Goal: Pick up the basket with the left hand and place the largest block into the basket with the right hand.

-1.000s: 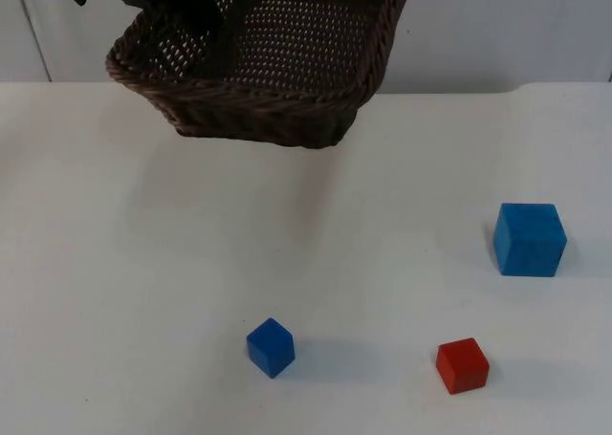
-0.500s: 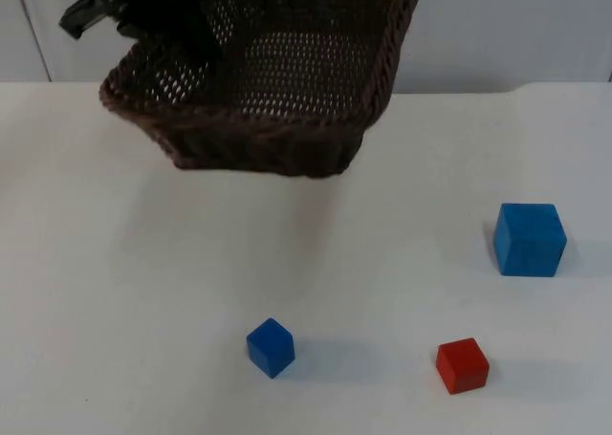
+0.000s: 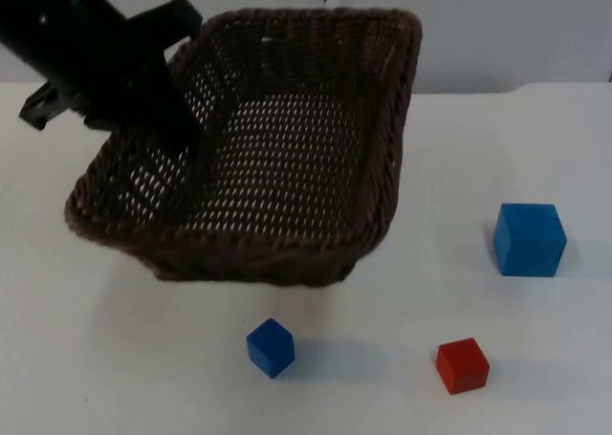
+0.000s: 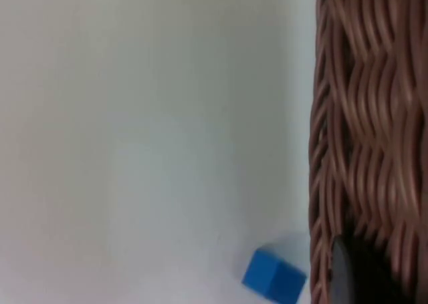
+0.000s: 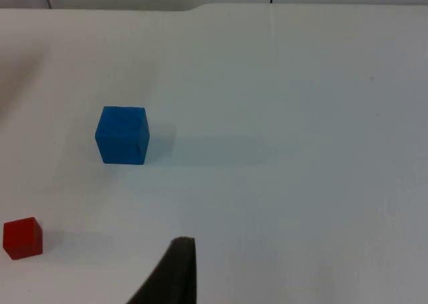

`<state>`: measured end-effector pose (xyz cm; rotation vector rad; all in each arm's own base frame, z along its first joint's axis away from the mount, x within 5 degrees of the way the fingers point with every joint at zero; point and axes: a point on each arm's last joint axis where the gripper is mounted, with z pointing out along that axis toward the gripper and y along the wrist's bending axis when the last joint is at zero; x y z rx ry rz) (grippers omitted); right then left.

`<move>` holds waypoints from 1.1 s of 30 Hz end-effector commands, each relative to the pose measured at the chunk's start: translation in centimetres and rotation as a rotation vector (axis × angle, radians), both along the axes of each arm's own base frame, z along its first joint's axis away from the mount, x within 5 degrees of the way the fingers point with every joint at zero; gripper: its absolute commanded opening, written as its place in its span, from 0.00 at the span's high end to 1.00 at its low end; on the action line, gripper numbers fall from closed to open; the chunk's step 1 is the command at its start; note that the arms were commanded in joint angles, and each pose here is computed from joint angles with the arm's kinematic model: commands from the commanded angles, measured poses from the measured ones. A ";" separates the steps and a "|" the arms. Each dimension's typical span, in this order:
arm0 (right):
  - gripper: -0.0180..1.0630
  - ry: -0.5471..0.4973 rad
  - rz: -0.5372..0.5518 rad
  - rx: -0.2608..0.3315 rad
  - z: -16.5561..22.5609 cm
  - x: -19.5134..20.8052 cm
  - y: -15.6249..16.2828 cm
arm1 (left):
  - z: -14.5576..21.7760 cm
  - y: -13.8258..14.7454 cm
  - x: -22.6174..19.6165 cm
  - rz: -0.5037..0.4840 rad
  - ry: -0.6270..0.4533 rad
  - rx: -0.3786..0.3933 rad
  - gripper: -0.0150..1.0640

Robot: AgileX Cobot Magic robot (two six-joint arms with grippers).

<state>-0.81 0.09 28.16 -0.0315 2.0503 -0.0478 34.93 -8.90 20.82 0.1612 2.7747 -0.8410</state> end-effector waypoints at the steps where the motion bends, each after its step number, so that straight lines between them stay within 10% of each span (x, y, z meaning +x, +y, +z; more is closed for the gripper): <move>1: 0.01 -0.005 -0.005 0.000 -0.1 0.1 0.0 | 0.4 0.0 -1.0 0.036 -0.028 -0.026 0.99; 33: 0.01 -0.005 -0.004 0.002 -0.1 0.1 0.0 | -0.8 0.5 -2.7 0.060 -0.005 0.003 0.99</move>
